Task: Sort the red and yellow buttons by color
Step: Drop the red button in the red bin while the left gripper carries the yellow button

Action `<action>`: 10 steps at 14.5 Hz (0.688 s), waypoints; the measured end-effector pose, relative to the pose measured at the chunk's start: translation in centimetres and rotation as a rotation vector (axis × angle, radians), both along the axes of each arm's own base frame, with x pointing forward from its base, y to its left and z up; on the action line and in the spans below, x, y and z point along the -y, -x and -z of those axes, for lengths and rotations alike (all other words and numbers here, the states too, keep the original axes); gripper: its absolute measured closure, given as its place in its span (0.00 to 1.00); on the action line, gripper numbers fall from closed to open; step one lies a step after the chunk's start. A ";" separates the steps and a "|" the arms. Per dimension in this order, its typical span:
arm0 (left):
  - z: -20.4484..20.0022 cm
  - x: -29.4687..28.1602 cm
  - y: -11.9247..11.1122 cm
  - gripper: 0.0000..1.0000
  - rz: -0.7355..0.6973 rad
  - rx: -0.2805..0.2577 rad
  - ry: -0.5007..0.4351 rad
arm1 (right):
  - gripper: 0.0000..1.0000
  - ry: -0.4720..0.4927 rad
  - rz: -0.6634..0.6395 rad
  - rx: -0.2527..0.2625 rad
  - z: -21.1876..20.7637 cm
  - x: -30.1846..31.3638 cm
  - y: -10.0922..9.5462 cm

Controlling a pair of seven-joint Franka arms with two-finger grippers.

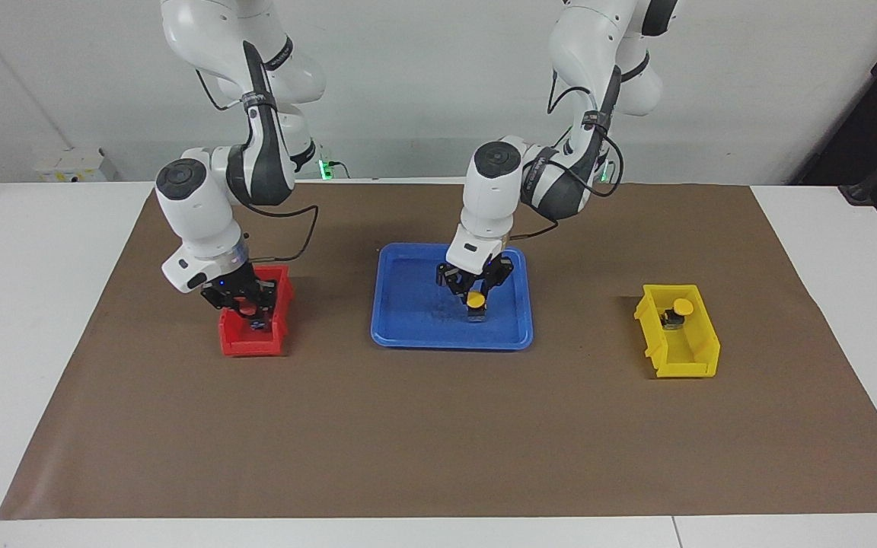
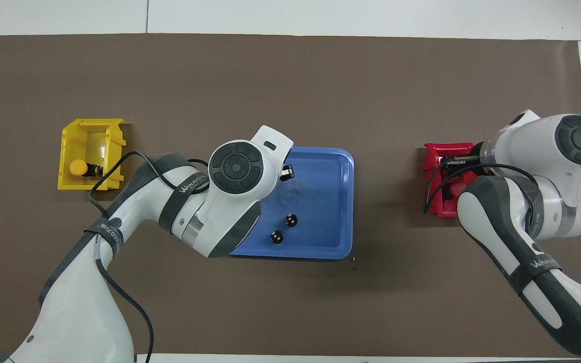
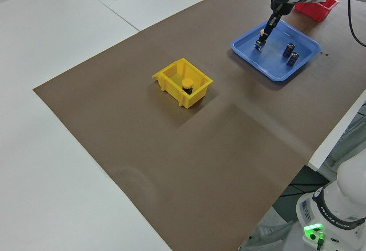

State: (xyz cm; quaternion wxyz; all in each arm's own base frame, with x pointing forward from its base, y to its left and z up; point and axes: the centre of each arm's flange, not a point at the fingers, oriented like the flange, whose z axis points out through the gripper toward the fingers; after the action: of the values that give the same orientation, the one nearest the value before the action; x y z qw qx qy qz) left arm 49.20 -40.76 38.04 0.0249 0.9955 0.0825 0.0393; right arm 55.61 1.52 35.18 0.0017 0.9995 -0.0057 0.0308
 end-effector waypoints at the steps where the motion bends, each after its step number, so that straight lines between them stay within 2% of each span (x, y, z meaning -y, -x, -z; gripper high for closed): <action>1: -1.5 -0.8 -1.1 0.59 -0.009 0.000 -0.007 | 0.63 0.000 0.000 -0.001 0.0 0.0 0.0; 3: -5.9 -5.3 -4.1 0.59 0.021 -0.026 -0.039 | 0.49 0.000 -0.001 0.000 0.0 0.0 0.0; 6: -12.1 -18.2 -8.9 0.59 0.141 -0.047 -0.029 | 0.45 0.002 -0.023 0.003 -0.1 0.1 -0.1; 8: -13.6 -27.3 -10.9 0.59 0.201 -0.038 -0.008 | 0.42 0.003 -0.036 0.001 -1.1 0.3 -0.6; 10: -13.2 -34.3 -12.0 0.59 0.252 -0.037 -0.010 | 0.40 0.004 -0.036 -0.006 -3.6 0.3 -1.6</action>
State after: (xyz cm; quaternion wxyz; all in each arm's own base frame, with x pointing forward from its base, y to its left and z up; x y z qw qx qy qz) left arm 61.22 -6.45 51.23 0.0234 0.9986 -0.0430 0.0180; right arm 57.22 1.20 38.78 0.0032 0.9995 0.0122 0.0279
